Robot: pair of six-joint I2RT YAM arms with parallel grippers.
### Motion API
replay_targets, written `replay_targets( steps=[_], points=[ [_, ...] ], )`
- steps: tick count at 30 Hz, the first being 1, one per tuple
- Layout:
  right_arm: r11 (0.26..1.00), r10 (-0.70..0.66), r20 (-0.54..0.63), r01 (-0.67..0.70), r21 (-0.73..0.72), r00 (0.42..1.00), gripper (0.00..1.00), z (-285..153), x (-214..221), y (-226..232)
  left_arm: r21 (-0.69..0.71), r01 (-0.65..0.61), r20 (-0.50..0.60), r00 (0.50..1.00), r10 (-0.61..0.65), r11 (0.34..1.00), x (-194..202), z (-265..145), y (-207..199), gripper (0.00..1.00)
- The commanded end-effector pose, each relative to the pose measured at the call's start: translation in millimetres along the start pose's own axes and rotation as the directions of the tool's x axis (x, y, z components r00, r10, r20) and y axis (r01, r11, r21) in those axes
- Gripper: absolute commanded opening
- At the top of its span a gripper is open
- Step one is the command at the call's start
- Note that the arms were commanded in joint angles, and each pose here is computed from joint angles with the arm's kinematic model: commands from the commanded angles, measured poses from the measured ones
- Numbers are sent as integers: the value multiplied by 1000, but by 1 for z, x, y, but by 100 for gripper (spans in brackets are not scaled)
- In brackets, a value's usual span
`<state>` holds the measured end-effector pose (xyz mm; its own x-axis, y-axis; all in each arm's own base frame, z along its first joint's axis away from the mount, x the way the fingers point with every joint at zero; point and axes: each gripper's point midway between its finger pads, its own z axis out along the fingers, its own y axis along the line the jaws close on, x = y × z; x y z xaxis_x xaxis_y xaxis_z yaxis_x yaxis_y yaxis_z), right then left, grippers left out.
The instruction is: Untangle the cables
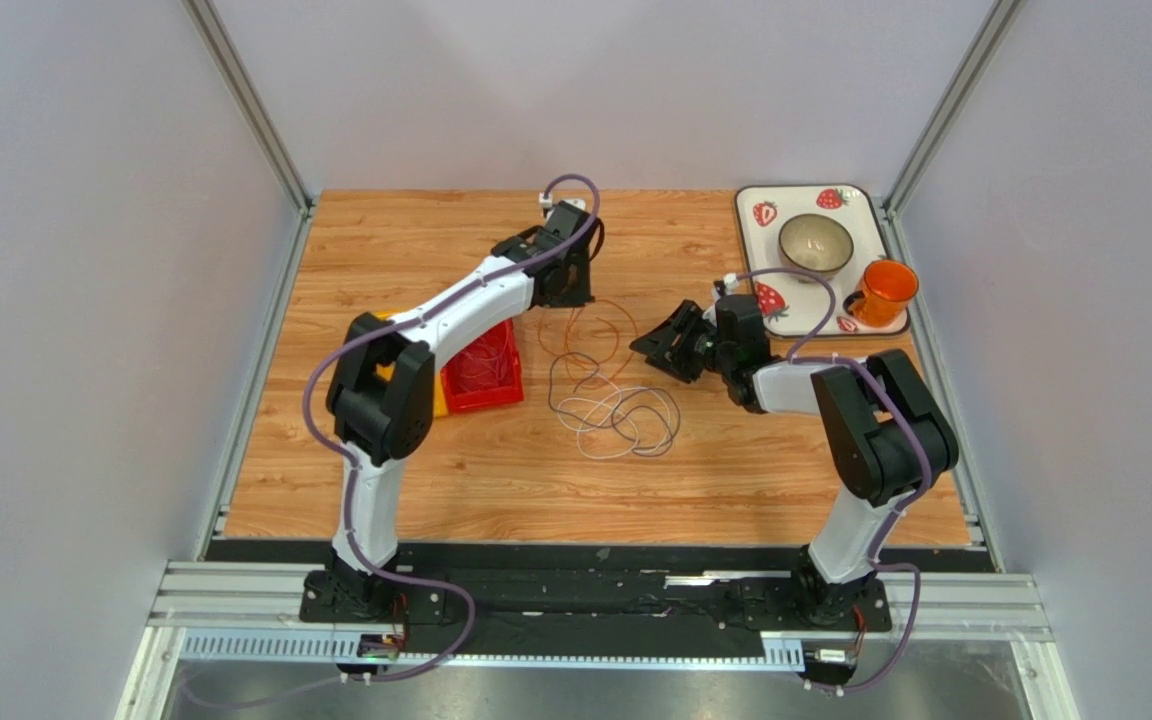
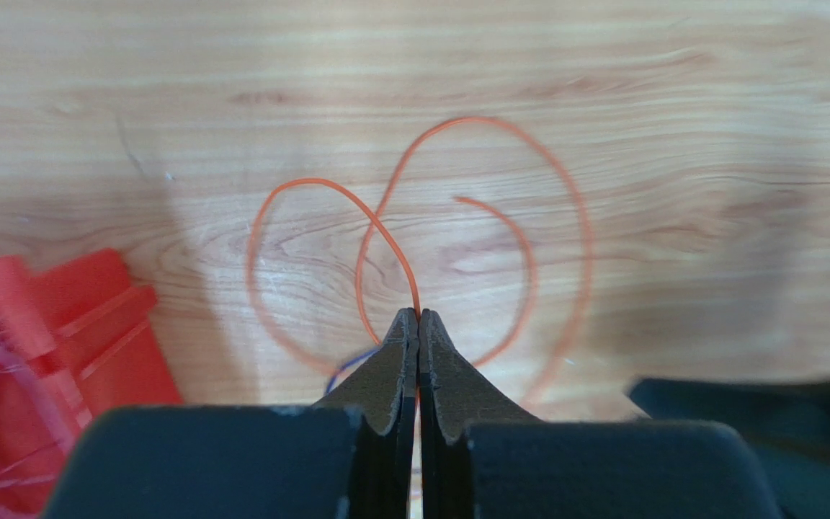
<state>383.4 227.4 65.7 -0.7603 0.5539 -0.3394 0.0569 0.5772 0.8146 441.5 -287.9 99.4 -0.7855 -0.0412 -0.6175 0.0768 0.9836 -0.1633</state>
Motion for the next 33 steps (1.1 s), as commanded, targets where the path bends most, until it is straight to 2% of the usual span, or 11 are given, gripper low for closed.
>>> replay_targets(
  steps=[1, 6, 12, 16, 20, 22, 24, 25, 28, 31, 33],
  points=[
    [999, -3, 13, 3, -35, 1000, 51, 0, -4, 5, 131, -32, 207, 978, 4, 991, -66, -99, -28, 0],
    [999, -7, 14, 7, -47, 1000, 51, 0, -4, 7, 170, -90, 334, 942, 28, 981, -101, -168, -31, 0],
    [998, -9, 3, 9, -66, 1000, 51, 0, -1, 9, 218, -146, 517, 856, 13, 965, -144, -266, -29, 0],
    [998, -8, -2, 8, -69, 1000, 51, 0, 0, 9, 242, -202, 662, 749, -10, 949, -170, -344, -19, 0],
    [997, -11, -4, 10, -80, 1000, 51, 0, 0, 11, 281, -263, 795, 603, -71, 923, -190, -428, -12, 0],
    [997, -13, -5, 12, -80, 1000, 51, 1, 0, 11, 259, -253, 853, 512, -98, 932, -201, -480, 7, 0],
    [996, -12, -7, 12, -83, 1000, 51, 1, 1, 12, 229, -234, 880, 464, -99, 945, -203, -510, 23, 0],
    [996, -11, -8, 11, -85, 1000, 51, 0, 1, 12, 198, -209, 908, 407, -99, 958, -209, -537, 38, 0],
    [996, -11, -9, 10, -88, 1000, 51, 0, 1, 12, 125, -148, 937, 344, -67, 981, -211, -570, 67, 0],
    [995, -14, -12, 13, -94, 1000, 51, 0, 3, 13, 68, -86, 947, 318, -37, 994, -203, -582, 92, 0],
    [995, -15, -15, 13, -101, 1000, 51, 0, 4, 14, 73, -33, 961, 269, -61, 997, -196, -599, 110, 0]
  ],
)
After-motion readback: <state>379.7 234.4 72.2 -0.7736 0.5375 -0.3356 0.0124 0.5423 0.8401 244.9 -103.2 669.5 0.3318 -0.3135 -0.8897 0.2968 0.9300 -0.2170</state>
